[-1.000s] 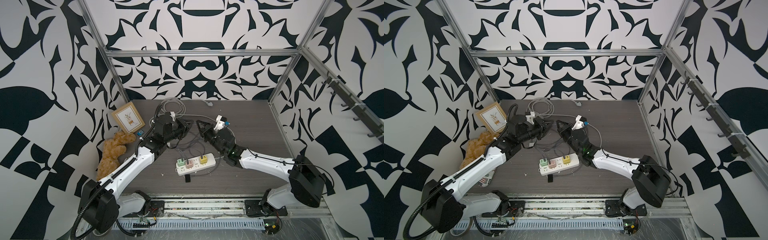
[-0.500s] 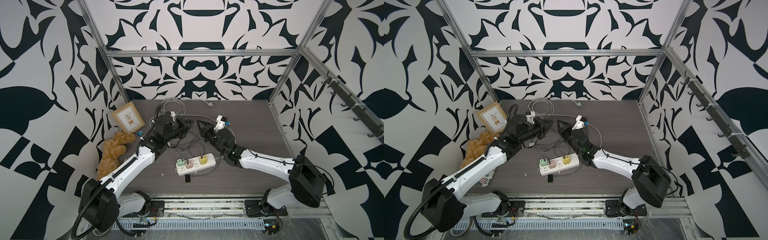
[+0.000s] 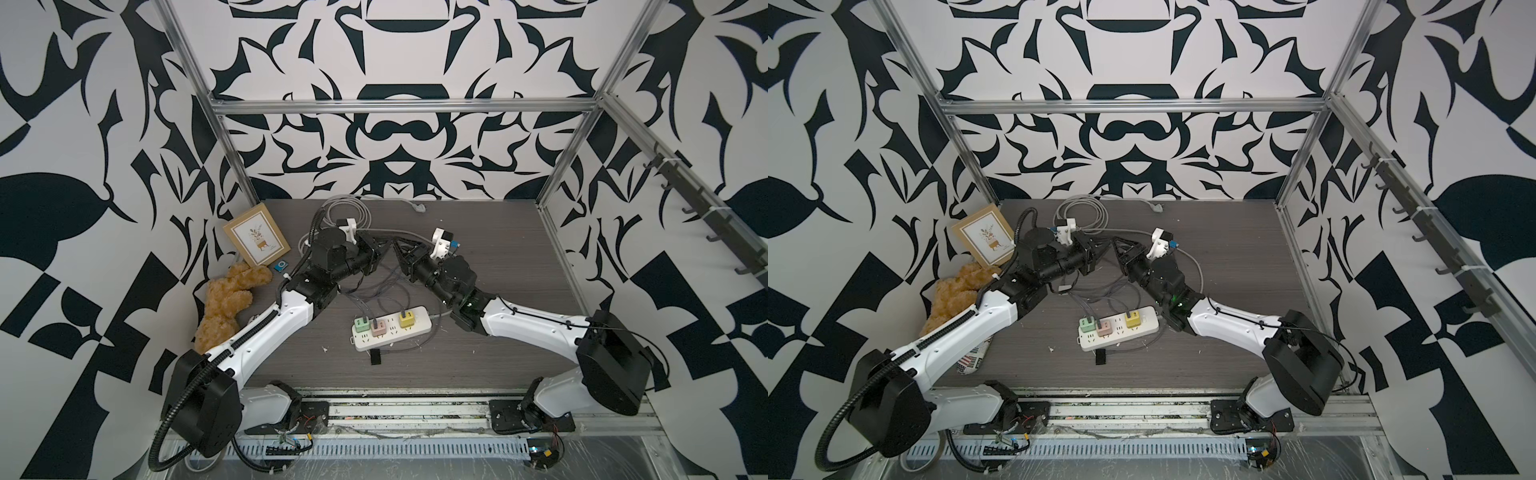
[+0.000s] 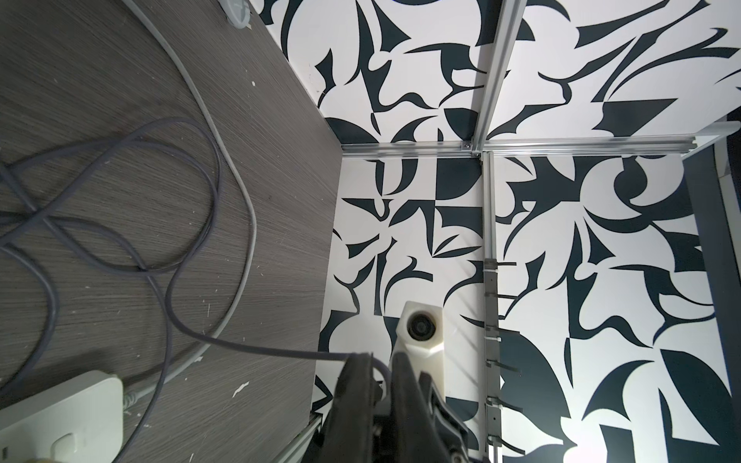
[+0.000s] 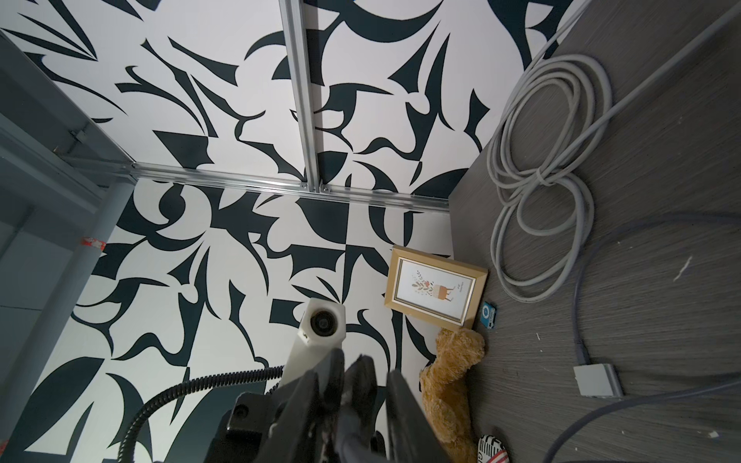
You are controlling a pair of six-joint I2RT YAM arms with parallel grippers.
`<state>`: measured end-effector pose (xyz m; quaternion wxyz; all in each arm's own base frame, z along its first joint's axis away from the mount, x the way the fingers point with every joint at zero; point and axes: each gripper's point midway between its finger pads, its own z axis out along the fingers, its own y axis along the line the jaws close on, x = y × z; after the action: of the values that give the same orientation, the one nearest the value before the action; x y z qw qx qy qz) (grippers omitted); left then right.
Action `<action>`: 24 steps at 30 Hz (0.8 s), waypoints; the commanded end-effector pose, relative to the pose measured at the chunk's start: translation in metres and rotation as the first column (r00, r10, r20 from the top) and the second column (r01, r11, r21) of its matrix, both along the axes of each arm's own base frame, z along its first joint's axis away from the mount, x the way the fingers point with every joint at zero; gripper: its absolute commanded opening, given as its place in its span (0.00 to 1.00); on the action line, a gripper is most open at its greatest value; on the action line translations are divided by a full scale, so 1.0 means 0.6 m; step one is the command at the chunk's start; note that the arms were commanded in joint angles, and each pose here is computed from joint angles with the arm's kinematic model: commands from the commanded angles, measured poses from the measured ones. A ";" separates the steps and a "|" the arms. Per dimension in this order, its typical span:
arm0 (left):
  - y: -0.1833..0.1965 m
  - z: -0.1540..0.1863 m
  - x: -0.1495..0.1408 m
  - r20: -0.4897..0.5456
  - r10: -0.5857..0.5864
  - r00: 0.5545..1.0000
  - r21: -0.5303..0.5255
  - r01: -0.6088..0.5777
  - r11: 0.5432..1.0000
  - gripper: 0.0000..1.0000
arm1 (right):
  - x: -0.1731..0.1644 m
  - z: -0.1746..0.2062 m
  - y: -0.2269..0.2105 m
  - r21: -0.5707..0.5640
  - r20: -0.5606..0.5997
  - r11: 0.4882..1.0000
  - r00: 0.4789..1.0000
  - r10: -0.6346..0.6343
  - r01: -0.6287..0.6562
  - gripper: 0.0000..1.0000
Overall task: Charge mp3
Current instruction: Pick up the charging cable from the center of the board.
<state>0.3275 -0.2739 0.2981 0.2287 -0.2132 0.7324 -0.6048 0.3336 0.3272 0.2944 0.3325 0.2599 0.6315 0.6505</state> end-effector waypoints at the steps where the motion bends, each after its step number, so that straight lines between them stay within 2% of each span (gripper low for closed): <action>1: -0.010 0.015 -0.009 0.040 -0.043 0.998 -0.031 0.044 0.999 0.00 | -0.015 0.038 -0.018 0.075 0.035 0.997 0.999 0.022 -0.025 0.31; 3: -0.018 -0.004 -0.003 0.016 -0.057 0.998 -0.020 0.057 0.998 0.00 | -0.014 0.037 -0.024 0.074 0.031 0.997 0.999 0.027 -0.029 0.32; 9: -0.023 -0.005 -0.003 0.024 -0.077 0.997 -0.020 0.078 0.997 0.00 | -0.011 0.047 -0.025 0.079 0.041 0.995 0.998 0.051 -0.054 0.31; 13: -0.025 -0.006 -0.003 0.024 -0.082 0.996 -0.013 0.082 0.997 0.00 | -0.012 0.045 -0.023 0.082 0.035 0.995 0.997 0.062 -0.065 0.26; 24: -0.025 -0.007 -0.003 0.028 -0.084 0.996 -0.004 0.084 0.996 0.00 | -0.016 0.040 -0.024 0.069 0.026 0.995 0.997 0.073 -0.074 0.02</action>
<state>0.3274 -0.2857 0.2920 0.2134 -0.1845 0.7369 -0.6143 0.3310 0.3149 0.2928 0.2975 0.2630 0.6327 0.6648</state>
